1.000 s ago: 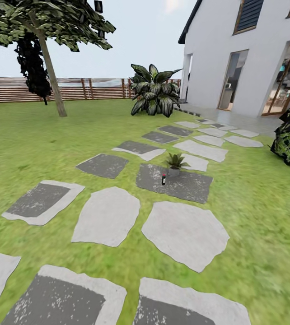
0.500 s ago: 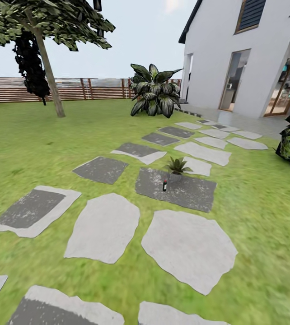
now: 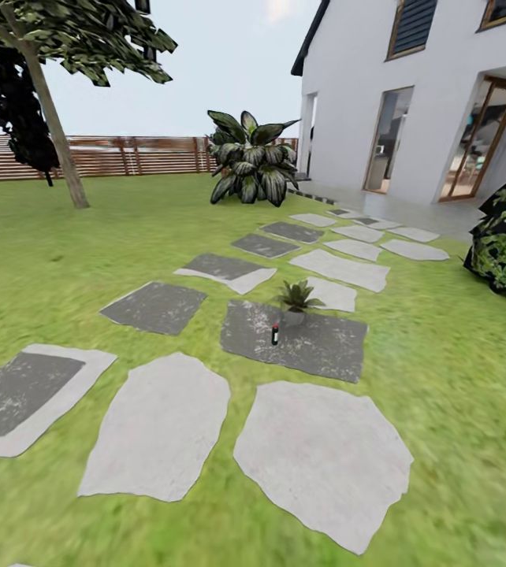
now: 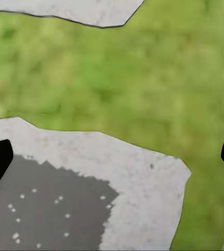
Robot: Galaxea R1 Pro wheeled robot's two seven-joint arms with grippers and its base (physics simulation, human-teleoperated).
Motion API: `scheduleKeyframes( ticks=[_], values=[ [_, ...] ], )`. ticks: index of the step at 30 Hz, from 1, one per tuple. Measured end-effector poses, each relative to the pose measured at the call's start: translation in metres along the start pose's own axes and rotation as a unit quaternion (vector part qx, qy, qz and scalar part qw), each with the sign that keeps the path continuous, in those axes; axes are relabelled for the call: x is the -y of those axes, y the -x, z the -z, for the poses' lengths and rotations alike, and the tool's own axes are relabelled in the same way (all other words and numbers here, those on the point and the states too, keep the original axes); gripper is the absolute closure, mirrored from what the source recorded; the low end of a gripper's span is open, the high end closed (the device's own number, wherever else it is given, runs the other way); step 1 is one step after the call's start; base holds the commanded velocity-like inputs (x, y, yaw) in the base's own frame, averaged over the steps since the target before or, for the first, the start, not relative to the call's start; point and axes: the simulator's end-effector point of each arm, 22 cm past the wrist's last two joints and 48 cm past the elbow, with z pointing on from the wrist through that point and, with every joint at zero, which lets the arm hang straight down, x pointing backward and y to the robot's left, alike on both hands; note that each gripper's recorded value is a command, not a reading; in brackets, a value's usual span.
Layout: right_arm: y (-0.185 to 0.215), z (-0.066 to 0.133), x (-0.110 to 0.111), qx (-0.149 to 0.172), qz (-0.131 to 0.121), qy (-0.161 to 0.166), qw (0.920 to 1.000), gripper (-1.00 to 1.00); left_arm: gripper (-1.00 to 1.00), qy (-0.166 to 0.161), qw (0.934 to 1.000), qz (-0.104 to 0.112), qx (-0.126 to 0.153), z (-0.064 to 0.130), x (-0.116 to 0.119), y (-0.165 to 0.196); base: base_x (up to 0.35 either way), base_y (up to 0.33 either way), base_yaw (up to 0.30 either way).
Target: Pick up the pesticide atomizer in the garden and spray insectifuge to fully cover both potted plants in the garden.
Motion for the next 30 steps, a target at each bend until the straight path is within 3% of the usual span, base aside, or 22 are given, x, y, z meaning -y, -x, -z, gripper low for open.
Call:
scheduleKeyframes(
  ticks=[30],
  values=[
    [-0.0008,0.0000,-0.0003,-0.001,0.000,0.000,1.0000,-1.00,-1.00,0.000,1.0000,0.000,0.000,-0.0001,0.0000,0.0001,0.308,0.178,-0.296]
  ],
)
